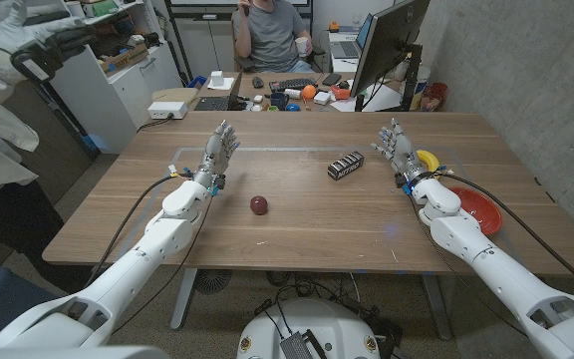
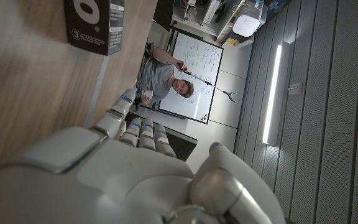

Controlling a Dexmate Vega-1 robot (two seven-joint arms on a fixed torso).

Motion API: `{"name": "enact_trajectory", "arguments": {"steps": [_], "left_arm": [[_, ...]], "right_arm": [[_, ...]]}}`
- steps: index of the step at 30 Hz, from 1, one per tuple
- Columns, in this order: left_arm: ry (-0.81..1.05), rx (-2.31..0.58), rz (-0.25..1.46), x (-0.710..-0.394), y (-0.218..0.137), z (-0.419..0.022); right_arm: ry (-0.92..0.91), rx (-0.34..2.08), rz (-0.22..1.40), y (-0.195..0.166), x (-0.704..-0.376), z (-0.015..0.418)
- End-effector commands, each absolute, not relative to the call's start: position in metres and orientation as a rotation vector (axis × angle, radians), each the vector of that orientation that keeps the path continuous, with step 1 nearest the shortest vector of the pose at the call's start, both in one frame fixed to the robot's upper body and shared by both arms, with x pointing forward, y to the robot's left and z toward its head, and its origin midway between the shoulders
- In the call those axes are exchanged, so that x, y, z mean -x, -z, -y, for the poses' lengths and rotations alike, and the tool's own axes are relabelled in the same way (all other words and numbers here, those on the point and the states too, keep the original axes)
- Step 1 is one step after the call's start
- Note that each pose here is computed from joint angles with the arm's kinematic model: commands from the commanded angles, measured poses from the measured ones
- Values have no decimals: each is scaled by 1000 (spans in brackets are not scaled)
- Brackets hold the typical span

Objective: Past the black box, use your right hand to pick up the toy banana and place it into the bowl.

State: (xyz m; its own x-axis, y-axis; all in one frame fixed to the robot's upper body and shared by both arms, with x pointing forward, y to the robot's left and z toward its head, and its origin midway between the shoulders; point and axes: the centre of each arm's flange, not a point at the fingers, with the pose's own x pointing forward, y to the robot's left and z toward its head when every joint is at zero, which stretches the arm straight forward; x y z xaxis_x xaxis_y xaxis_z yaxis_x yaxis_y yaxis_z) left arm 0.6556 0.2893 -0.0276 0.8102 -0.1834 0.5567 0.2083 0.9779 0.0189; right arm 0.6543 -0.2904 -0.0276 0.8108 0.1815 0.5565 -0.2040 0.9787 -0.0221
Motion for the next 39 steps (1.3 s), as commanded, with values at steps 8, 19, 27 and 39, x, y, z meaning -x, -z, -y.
{"name": "enact_trajectory", "arguments": {"steps": [8, 19, 27, 39], "left_arm": [[218, 53, 584, -661, 29, -290], [225, 53, 589, -662, 28, -290], [225, 54, 586, -663, 29, -290], [236, 52, 598, -659, 28, -286]], "right_arm": [[-151, 42, 646, 17, -649, 290], [111, 467, 764, -15, -625, 287], [276, 713, 815, -29, -610, 281], [579, 1110, 787, -56, -593, 270]]}}
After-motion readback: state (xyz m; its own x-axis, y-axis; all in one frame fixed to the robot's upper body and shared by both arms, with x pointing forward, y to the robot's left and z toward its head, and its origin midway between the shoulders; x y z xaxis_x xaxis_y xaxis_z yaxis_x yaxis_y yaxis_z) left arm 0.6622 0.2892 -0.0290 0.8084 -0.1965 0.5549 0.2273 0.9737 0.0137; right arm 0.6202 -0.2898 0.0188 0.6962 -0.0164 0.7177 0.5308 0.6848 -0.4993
